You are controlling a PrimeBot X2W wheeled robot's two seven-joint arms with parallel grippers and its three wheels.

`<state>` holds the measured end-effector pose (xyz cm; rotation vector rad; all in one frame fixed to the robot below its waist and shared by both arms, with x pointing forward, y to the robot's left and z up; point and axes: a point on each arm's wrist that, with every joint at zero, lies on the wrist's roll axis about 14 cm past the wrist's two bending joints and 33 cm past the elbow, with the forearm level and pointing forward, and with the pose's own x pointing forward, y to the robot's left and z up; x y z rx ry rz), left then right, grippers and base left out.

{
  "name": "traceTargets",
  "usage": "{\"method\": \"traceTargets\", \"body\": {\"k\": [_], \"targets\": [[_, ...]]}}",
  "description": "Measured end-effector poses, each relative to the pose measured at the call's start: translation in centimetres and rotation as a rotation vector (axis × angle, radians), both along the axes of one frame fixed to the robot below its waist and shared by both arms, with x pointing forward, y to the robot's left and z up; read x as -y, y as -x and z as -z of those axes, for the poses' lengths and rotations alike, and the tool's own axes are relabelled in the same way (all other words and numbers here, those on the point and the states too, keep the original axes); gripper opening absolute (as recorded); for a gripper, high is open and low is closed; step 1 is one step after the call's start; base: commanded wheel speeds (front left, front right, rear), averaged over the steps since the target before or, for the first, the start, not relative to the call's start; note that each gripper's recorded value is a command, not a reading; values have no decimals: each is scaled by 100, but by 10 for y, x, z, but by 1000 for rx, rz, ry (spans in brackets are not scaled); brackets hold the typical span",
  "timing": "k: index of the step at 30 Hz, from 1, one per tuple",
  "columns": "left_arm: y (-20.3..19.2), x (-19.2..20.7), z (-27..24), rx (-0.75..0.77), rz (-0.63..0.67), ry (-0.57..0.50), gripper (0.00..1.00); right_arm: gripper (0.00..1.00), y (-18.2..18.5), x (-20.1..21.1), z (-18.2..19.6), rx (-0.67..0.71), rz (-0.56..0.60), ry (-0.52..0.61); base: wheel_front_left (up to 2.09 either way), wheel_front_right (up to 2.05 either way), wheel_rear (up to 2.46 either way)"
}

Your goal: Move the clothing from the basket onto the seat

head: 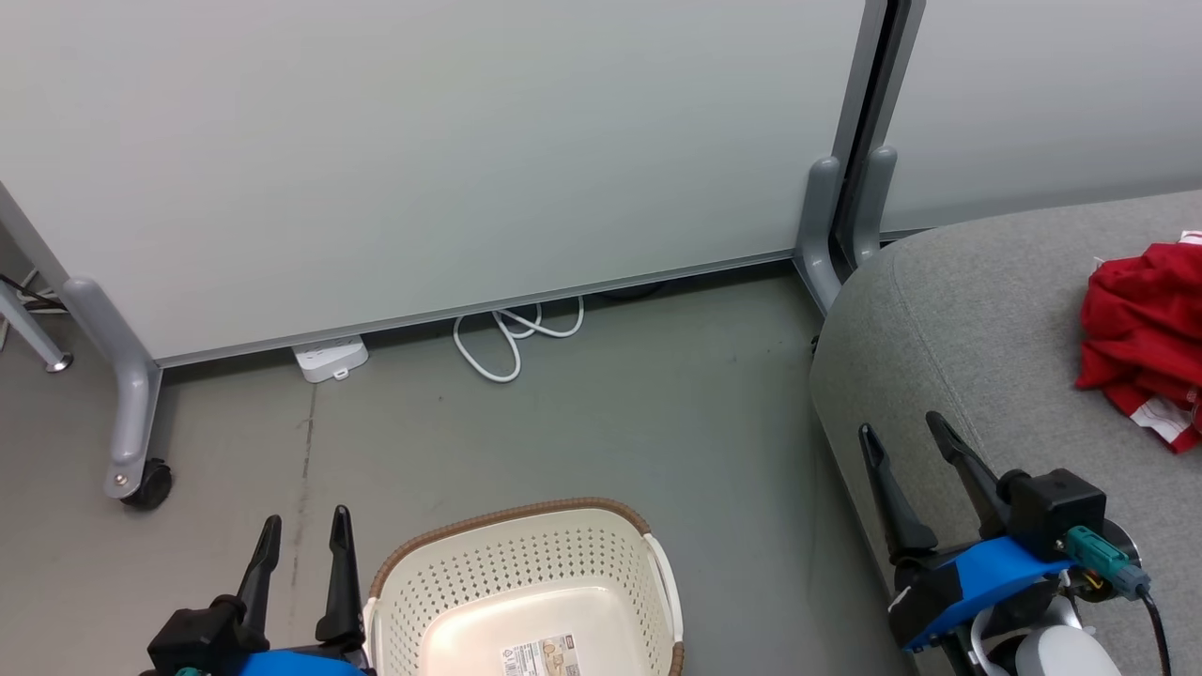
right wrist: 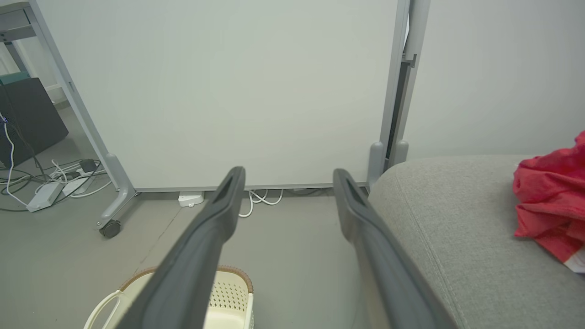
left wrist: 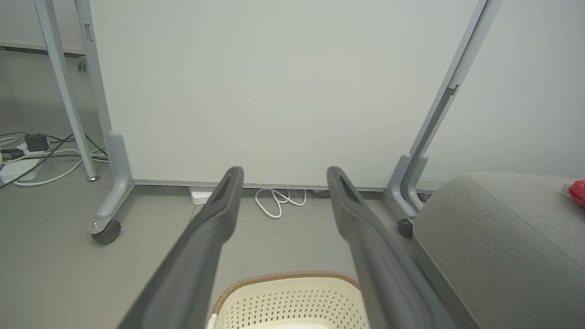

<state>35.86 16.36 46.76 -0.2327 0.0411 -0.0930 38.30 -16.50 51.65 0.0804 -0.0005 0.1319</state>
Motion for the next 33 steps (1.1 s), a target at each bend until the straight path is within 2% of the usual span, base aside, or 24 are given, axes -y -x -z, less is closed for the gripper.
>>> {"method": "traceTargets", "body": {"k": [3,4,12,33], "targets": [[0,0,0,1,-1,2,100,100,0,0,0,1,-1,-2,0,0,0],[1,0,1,-3,-2,3,0,0,0,-1,1,-3,-1,-2,0,0,0],[19,2,35,-119,-11,23,0,0,14,1,40,-124,8,-11,0,0,0],[11,-14,31,-164,-121,352,0,0,12,14,39,-163,81,-393,0,0,0]]}}
